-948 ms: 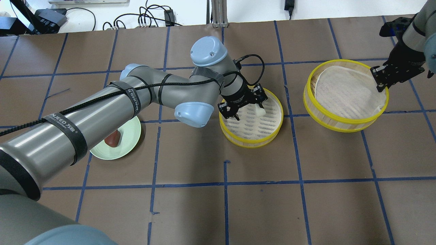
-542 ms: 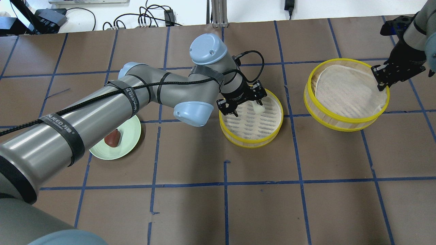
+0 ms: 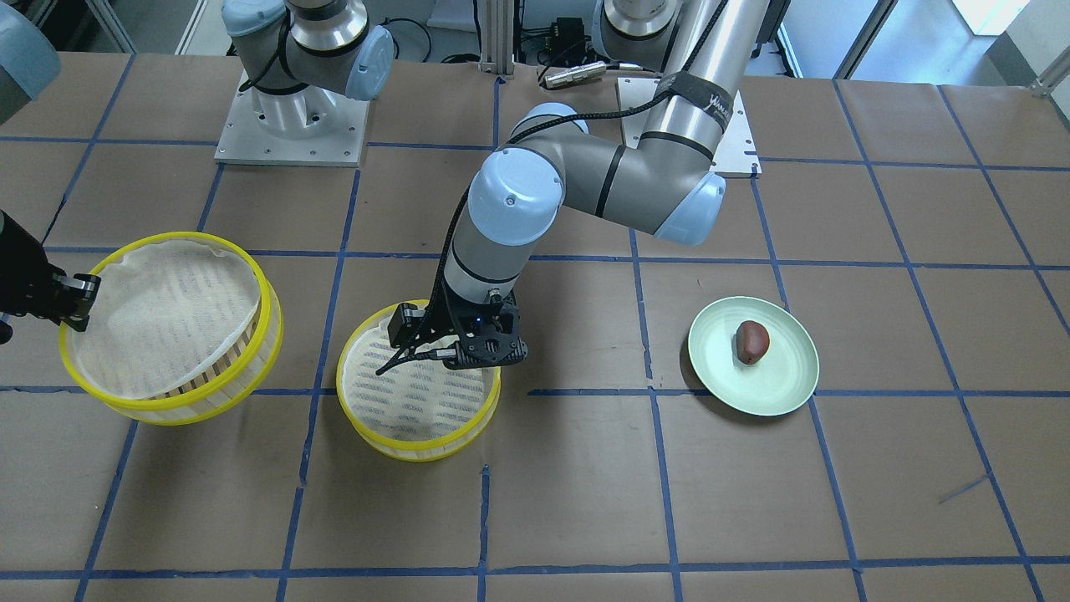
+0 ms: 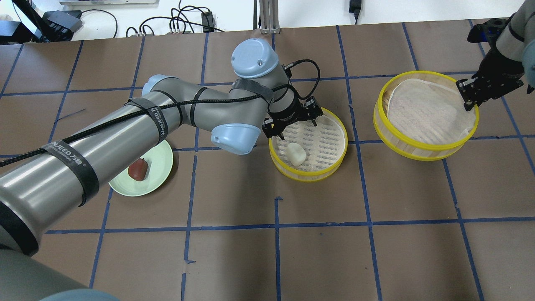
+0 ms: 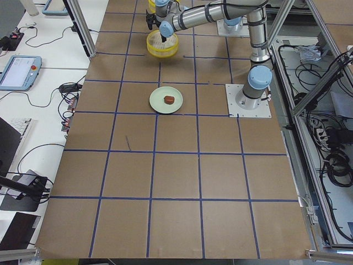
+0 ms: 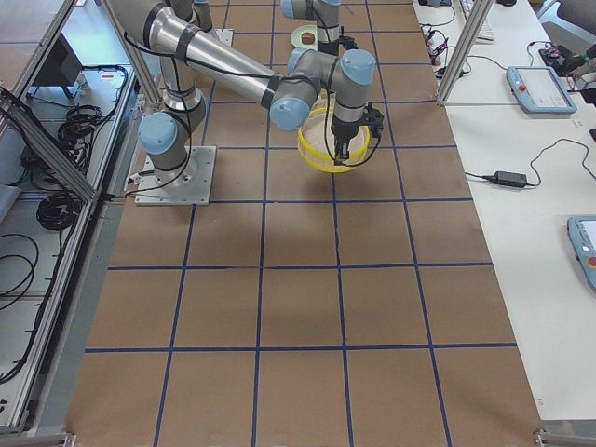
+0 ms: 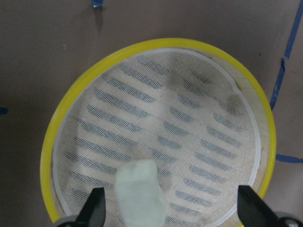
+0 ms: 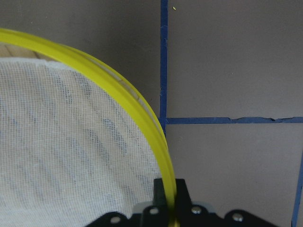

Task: Place buns in different layers of steamer
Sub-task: 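Lower and release the white bun into the lower tier with the left gripper, then restack the upper tier with right gripper while left returns to plate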

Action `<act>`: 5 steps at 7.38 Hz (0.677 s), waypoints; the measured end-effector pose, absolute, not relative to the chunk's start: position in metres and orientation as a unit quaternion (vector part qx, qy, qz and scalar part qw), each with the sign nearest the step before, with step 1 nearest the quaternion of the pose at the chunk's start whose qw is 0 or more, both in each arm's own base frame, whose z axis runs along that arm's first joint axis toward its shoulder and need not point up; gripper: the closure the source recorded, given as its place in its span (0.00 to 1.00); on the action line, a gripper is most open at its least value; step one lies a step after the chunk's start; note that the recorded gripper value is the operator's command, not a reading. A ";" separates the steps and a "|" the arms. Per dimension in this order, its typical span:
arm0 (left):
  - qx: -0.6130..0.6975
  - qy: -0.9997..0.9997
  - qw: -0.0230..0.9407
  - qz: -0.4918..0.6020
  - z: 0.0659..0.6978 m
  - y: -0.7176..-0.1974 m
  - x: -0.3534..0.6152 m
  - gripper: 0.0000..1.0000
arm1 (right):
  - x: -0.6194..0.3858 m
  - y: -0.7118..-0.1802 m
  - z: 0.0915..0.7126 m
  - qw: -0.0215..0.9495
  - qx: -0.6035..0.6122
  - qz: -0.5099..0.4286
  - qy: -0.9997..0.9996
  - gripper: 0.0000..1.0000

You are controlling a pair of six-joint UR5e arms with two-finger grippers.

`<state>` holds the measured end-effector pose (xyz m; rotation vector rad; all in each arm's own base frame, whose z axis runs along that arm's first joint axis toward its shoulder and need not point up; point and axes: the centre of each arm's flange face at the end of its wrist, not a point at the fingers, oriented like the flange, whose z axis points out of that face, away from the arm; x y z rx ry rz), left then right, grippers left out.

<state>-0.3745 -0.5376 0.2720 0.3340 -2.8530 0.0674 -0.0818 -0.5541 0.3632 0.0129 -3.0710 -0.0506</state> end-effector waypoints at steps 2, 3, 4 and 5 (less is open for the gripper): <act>0.096 -0.992 0.083 0.019 0.277 -0.552 -0.307 0.00 | -0.059 -0.556 0.363 0.029 -0.024 -0.014 -0.999 0.91; 0.084 -0.994 0.070 0.010 0.274 -0.556 -0.271 0.00 | -0.031 -0.559 0.362 0.027 -0.030 -0.012 -0.999 0.91; 0.073 -0.996 0.060 0.003 0.268 -0.561 -0.234 0.00 | 0.001 -0.560 0.361 0.026 -0.038 -0.008 -0.999 0.91; 0.060 -0.997 0.046 0.000 0.263 -0.566 -0.188 0.00 | 0.034 -0.560 0.361 0.026 -0.047 -0.005 -0.999 0.91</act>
